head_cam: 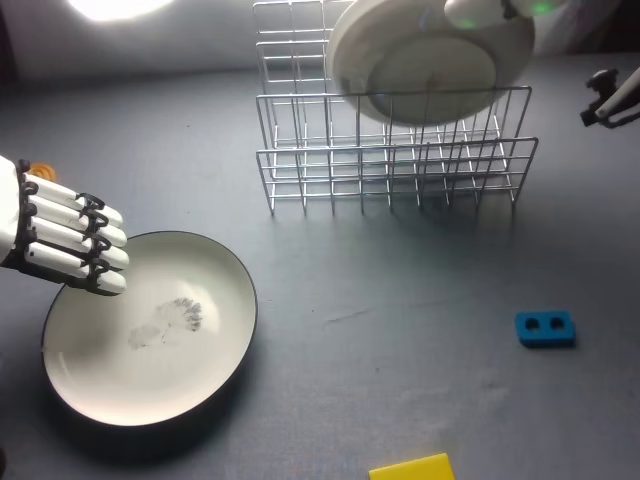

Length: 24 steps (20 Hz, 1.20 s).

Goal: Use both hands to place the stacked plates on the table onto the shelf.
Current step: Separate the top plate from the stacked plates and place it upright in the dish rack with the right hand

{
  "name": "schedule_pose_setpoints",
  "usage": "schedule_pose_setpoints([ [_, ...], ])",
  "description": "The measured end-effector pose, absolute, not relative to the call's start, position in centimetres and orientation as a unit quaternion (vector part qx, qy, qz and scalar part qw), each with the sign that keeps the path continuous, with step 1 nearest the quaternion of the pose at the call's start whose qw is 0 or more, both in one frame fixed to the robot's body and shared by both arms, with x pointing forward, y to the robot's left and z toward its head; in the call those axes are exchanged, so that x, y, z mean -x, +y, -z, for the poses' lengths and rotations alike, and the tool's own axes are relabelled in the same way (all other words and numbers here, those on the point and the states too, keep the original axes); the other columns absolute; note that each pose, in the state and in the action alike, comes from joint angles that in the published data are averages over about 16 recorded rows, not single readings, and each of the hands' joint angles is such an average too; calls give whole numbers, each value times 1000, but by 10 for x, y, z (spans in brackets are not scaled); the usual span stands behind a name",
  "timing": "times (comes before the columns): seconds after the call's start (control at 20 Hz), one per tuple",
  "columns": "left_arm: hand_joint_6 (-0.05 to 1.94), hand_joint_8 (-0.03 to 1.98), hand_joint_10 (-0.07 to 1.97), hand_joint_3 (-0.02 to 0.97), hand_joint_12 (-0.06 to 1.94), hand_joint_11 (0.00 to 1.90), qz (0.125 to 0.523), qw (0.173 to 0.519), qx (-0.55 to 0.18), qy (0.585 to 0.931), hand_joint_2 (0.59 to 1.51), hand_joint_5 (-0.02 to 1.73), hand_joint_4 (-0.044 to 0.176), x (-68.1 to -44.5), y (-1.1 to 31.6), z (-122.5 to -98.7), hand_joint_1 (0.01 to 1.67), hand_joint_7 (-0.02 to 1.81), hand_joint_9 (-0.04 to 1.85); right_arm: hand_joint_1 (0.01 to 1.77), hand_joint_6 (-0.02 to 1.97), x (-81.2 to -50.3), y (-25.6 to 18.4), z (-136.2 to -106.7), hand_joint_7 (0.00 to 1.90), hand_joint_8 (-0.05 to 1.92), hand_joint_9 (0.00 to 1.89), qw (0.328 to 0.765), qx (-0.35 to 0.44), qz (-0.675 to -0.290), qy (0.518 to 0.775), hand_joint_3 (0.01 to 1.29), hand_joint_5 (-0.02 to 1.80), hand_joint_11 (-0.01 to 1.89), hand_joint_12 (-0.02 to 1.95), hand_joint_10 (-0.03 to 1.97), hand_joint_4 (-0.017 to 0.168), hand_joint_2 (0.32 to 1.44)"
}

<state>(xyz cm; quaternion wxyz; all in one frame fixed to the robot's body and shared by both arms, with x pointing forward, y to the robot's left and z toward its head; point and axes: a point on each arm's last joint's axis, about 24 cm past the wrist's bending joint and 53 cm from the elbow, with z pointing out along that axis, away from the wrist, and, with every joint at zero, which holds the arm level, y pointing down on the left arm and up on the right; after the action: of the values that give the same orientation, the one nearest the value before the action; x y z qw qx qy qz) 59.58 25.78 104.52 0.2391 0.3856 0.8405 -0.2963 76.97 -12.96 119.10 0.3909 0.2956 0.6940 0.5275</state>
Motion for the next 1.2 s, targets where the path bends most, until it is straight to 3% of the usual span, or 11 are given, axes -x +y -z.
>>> schedule_pose_setpoints([
  [0.7,11,10,3,17,11,23,284,239,-369,852,1172,56,-1,-605,266,-1032,12,33,21,1211,937,-776,-140,-1168,1074,838,1288,395,-303,-515,698,9,860,927,1027,22,-9,1036],
  [1.2,11,10,4,17,11,24,283,236,-364,855,1171,58,0,-604,270,-1032,13,31,21,1110,410,-775,-140,-1178,979,328,1082,399,-298,-520,693,9,821,709,1047,22,-6,1049],
])
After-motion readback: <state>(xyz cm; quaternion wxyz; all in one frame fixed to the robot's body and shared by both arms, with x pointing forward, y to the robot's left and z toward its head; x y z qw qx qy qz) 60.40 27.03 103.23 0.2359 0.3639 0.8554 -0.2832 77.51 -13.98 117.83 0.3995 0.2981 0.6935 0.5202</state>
